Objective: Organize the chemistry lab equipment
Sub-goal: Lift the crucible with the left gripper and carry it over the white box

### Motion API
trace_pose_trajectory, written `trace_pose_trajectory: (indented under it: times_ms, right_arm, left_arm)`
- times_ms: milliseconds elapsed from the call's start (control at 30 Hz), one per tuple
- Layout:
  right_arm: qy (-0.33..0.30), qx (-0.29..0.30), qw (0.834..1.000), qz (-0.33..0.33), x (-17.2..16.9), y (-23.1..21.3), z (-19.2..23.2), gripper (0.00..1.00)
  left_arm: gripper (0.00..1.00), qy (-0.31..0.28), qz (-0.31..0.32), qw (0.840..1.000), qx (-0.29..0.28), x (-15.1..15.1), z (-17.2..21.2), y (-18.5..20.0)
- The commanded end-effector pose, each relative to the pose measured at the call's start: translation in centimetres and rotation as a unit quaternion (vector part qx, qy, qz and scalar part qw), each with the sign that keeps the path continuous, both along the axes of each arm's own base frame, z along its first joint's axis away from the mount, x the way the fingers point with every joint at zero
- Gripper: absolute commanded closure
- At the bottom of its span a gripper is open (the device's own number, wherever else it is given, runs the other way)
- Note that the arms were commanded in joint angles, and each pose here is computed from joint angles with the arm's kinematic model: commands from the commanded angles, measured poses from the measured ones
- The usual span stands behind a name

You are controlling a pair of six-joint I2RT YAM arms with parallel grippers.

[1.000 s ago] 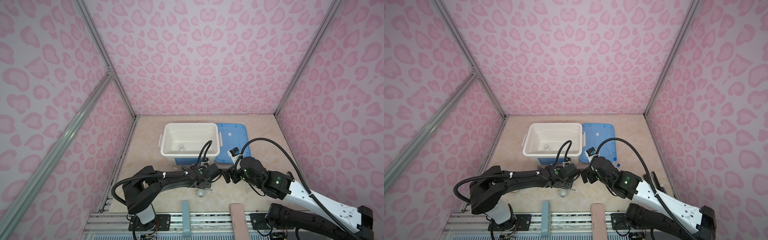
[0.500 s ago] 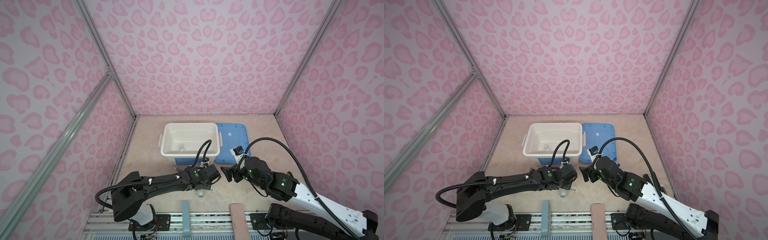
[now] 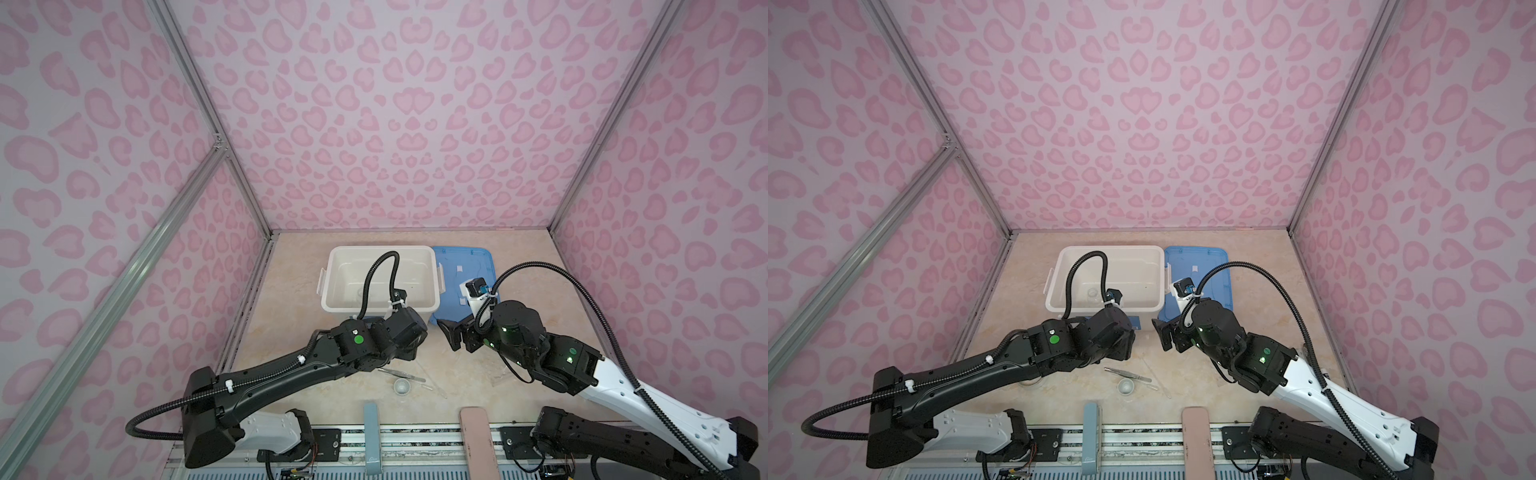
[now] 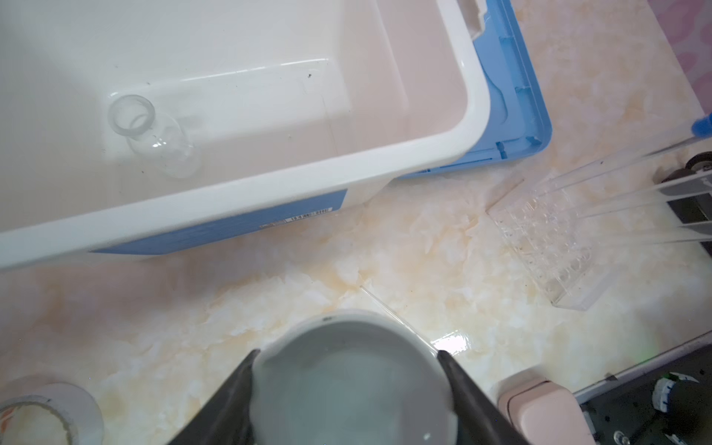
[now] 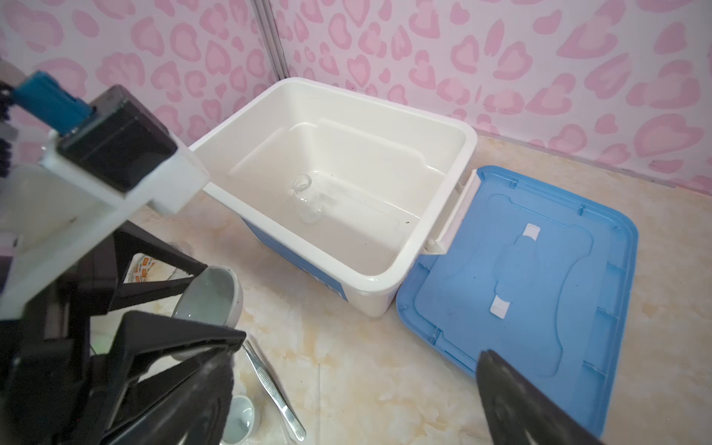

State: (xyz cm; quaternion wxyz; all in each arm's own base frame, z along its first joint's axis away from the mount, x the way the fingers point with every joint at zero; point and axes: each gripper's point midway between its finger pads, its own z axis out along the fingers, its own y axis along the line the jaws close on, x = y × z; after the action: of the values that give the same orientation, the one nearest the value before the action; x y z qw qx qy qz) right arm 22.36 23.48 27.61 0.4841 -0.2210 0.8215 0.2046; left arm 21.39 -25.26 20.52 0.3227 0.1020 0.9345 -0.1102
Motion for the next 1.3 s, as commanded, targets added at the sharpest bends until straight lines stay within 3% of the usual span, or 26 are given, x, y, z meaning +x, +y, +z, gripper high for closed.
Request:
trace_pose_trajectory:
  times_ms: [0, 200, 367, 533, 700, 867, 967, 1267]
  right_arm:
    - [-0.014, 0.023, 0.999, 0.029, 0.2, 1.7, 1.7, 0.02]
    - [-0.016, 0.013, 0.999, 0.036, 1.7, 4.0, 2.7, 0.01]
    - [-0.015, -0.026, 1.0, 0.004, 4.4, 5.0, 2.7, 0.02]
    - [-0.002, -0.022, 1.0, 0.017, 6.6, 7.0, 2.1, 0.02]
    - [0.013, -0.002, 0.999, 0.031, 9.5, 8.0, 0.4, 0.04]
    - [0.017, -0.032, 0.998, 0.042, 11.2, 8.8, -0.6, 0.05]
    - [0.035, -0.049, 0.997, 0.043, 11.9, 9.0, -1.6, 0.05]
    - [0.042, -0.048, 0.997, 0.049, 12.1, 9.6, -2.1, 0.05]
  left_arm:
    - [0.61, -0.017, 0.004, 1.0, 0.022, 1.2, 2.0, 2.1]
    - [0.63, -0.023, 0.042, 0.998, 0.038, 5.6, 4.4, 5.6]
    - [0.63, -0.011, 0.086, 0.995, 0.048, 10.1, 3.8, 9.0]
    - [0.63, 0.015, 0.113, 0.992, 0.059, 13.3, 1.1, 10.9]
    - [0.63, 0.039, 0.132, 0.984, 0.11, 14.8, -2.0, 12.4]
    - [0.63, 0.067, 0.13, 0.983, 0.111, 16.0, -5.0, 12.6]
    - [0.68, 0.083, 0.13, 0.982, 0.106, 16.5, -6.6, 12.5]
    - [0.69, 0.123, 0.113, 0.981, 0.102, 16.5, -10.4, 11.5]
